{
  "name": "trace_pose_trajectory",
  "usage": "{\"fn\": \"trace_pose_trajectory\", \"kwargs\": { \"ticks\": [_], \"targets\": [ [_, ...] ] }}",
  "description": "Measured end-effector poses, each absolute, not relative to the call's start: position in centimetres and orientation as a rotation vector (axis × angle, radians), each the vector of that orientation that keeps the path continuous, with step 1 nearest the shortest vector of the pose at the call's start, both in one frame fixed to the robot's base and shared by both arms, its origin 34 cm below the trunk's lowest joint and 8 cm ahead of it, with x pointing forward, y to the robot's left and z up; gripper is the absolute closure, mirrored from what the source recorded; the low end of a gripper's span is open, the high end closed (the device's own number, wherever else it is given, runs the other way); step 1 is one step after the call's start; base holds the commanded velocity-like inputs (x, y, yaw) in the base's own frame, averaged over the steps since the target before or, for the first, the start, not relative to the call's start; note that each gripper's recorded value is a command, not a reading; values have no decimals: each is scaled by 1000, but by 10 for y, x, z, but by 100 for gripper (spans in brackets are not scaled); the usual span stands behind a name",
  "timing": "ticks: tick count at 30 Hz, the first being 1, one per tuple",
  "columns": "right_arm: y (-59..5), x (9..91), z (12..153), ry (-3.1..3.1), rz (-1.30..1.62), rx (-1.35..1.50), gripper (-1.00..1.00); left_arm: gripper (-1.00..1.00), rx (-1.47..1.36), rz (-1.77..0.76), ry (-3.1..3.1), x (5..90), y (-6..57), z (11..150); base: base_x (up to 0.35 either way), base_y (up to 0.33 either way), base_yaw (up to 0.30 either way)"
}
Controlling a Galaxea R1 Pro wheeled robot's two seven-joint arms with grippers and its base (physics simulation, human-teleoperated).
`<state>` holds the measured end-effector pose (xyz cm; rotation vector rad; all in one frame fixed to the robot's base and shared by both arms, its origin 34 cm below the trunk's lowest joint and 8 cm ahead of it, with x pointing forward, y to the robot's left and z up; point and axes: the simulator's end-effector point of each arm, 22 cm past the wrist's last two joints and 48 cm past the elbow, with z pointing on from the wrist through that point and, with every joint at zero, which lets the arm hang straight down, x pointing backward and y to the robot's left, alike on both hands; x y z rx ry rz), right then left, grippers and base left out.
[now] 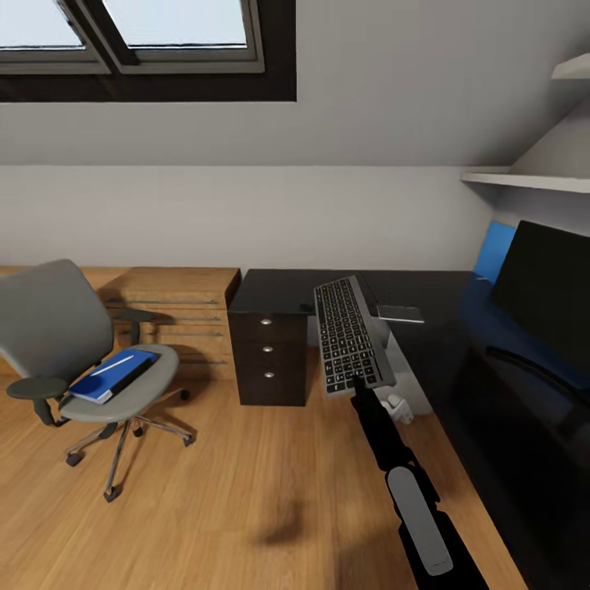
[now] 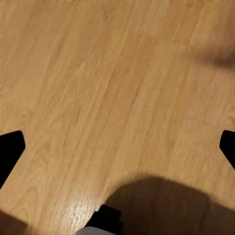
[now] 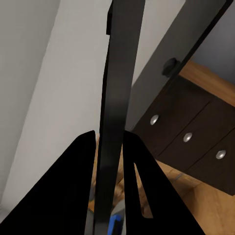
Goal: In the bedroom, organize the workspace by keeping the computer under the desk, ensuring the monitor is on the desk, placing the keyboard on the desk next to the monitor, placing the mouse on the desk next to the keyboard, moving the folder from the swivel chair onto the desk next to the mouse, stacking the notebook on top of the folder with the pen on top of the notebook, and positioning the swivel chair next to the desk.
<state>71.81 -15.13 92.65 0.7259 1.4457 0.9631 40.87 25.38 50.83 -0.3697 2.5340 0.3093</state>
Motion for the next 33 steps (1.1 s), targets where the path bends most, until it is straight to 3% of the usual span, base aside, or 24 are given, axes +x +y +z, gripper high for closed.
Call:
{"fn": "trace_pose_trajectory", "kwargs": {
  "ticks": [19,33],
  "targets": [
    [-156,719,939,1426,954,737,100,-100,-369,308,2534,409,254,518,-4,-7,0],
    [-158,719,941,1422,953,730,100,-100,-369,309,2536,408,254,518,-87,-260,0]
  ]
}}
